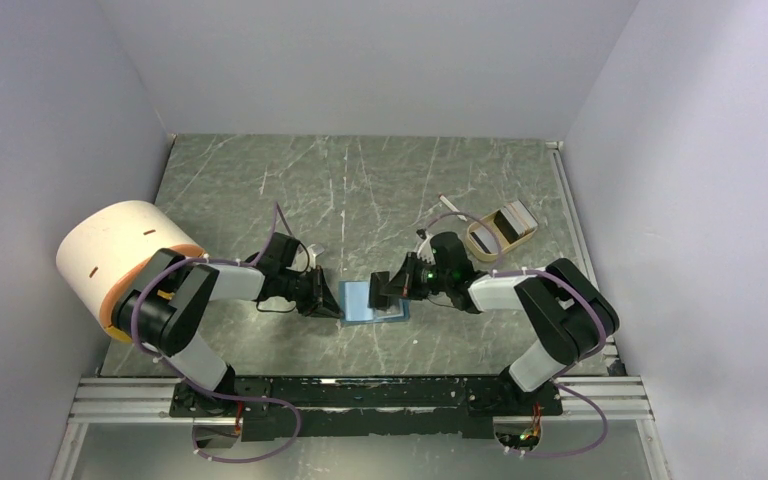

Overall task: Put the credit cards into the card holder
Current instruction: Insert the credit card into the card holder.

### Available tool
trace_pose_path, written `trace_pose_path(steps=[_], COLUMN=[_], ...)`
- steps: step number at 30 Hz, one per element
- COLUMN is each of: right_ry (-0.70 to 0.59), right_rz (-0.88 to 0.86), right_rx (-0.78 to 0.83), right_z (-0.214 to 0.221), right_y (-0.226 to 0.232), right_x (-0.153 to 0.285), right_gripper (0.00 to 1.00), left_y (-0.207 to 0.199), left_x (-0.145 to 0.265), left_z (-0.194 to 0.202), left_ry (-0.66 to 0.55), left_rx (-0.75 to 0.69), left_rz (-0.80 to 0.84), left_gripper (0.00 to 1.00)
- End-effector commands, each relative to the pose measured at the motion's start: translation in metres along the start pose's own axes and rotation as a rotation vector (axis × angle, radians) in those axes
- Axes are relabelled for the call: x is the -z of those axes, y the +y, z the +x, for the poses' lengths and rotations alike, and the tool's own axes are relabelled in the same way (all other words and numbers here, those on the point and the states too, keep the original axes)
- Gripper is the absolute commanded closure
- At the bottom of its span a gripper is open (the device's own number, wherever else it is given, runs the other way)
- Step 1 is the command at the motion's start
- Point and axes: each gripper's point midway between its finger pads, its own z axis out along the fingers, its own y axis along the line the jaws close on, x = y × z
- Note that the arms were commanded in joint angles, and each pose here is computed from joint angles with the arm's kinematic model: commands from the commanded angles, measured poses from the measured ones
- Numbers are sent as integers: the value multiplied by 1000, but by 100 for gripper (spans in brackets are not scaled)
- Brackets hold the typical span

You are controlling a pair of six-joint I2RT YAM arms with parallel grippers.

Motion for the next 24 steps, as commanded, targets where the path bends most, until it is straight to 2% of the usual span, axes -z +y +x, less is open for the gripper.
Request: trace_pose_path(steps=[1,19,24], right_ry=[100,180,174], right_rz=[17,89,156], right_rx=[6,5,43], right_z=[27,32,26], right_y=[-4,-16,-20], right_x=[0,-8,-7], right_gripper=[100,96,83], left_y=[2,-2,-3], left_x=[0,1,1], left_z=[-3,-5,-6], left_ry=[-13,-19,-17], left_rx=[-2,-8,-9], left_rz=[5,16,16], left_gripper=[91,91,91])
